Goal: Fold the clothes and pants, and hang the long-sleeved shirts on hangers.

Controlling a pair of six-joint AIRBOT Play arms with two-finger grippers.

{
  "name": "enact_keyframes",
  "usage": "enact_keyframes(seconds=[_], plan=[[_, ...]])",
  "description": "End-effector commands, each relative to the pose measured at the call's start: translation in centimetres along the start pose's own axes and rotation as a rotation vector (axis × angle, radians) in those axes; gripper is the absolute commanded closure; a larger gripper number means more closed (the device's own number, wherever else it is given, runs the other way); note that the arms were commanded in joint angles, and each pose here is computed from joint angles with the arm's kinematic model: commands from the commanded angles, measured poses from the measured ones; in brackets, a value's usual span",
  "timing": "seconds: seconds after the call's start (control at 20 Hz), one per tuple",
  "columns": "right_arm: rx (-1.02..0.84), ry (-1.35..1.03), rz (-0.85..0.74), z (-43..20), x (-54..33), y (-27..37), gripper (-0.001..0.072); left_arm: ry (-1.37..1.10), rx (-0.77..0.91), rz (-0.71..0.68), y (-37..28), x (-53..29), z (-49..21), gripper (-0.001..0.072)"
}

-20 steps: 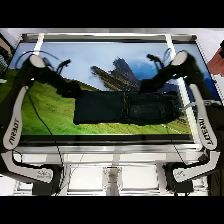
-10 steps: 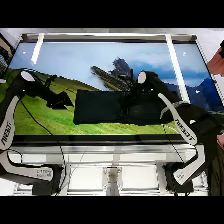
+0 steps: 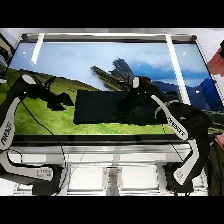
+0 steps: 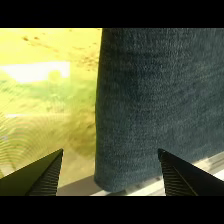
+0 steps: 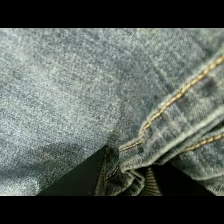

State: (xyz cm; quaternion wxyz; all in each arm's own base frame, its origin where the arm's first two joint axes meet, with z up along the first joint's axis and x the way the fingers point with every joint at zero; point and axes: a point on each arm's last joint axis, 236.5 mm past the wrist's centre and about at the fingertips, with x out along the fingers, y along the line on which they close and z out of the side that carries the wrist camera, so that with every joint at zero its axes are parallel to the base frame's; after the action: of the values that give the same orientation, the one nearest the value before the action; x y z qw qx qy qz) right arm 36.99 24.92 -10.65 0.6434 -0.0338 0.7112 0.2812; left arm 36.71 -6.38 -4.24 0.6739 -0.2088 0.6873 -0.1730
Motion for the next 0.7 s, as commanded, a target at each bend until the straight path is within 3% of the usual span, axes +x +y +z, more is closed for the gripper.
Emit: enact_keyframes(seconds=[0.0,0.1,0.2,0.25,0.65], plan=[[-0.038,0.03,0.008,-0.2,-2.0,1.0,0.0466,-0.01,0.009,0.006,-0.2,0.6,0.4,0.0015],[-0.069,-0.033,-0.024,1.4,-4.3,1.0,0.0445,0.028,0.026,0.006,-0.8,2.0,0.0,0.0016],[-0.101,-0.105,-0.034,2.8,-6.9,0.9,0.0121,0.07,0.047,0.011,-1.4,3.8,-0.6,0.0015],[-0.095,-0.125,-0.036,3.2,-7.9,0.6,0.0097,0.079,0.053,0.014,-1.5,4.5,-0.6,0.0016],[0.057,-0.182,-0.025,3.8,-9.7,-4.4,0.0111,0.073,0.06,0.067,-0.1,5.7,0.0,0.0016]])
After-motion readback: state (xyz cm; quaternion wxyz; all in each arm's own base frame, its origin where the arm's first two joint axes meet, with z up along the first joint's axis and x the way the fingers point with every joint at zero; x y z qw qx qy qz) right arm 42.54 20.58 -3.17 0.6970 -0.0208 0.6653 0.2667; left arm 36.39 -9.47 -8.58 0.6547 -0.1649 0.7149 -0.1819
